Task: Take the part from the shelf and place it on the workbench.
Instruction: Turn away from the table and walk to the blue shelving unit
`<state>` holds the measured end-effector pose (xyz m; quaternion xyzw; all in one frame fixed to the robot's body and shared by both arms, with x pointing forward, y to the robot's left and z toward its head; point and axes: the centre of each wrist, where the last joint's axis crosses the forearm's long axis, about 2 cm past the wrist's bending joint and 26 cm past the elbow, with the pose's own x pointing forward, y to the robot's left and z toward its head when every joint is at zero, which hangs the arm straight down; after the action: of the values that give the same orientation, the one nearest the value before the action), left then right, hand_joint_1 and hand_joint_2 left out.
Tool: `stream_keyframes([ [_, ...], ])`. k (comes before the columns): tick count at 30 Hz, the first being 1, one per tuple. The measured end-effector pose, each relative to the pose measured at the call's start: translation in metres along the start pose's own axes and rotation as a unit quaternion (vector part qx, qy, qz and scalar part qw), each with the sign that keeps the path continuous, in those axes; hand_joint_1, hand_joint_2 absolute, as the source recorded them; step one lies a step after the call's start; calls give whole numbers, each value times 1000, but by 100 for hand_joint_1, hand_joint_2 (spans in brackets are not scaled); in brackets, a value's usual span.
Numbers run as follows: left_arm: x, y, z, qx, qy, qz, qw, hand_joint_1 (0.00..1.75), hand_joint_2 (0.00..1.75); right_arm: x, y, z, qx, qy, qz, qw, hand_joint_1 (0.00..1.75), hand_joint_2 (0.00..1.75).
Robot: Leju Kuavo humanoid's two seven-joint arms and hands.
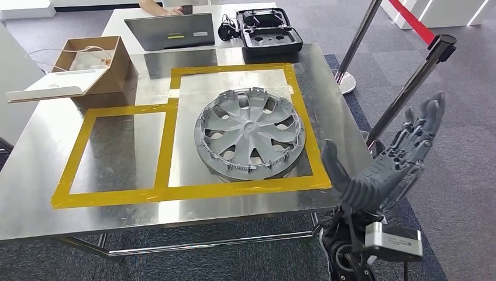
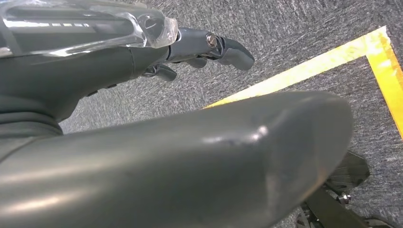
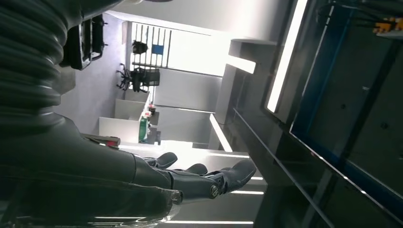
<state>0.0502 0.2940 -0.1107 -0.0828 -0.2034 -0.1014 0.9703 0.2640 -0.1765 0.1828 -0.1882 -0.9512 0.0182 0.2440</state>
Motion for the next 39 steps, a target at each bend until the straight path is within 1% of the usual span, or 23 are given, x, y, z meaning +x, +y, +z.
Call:
stream_keyframes([
  [6, -1, 0, 0, 6, 1, 16, 1000, 0, 0, 24, -14, -4, -45, -7, -24, 999, 0, 175],
  [12, -3, -2, 1, 4, -3, 19, 1000, 0, 0, 36, -24, -5, -64, -15, -29, 997, 0, 175],
  [16, -6, -3, 1, 3, -3, 19, 1000, 0, 0, 39, -27, 0, -62, -13, -24, 998, 0, 175],
  [22, -6, -2, 2, 2, -2, 17, 1000, 0, 0, 42, -32, -1, -67, -17, -18, 997, 0, 175],
  [32, -6, -3, 2, -5, 0, 14, 1000, 0, 0, 42, -35, 0, -69, -17, -10, 997, 0, 175],
  [39, -6, 1, 2, -7, -2, 5, 1000, 0, 0, 40, -39, -1, -72, -19, 2, 997, 0, 175],
])
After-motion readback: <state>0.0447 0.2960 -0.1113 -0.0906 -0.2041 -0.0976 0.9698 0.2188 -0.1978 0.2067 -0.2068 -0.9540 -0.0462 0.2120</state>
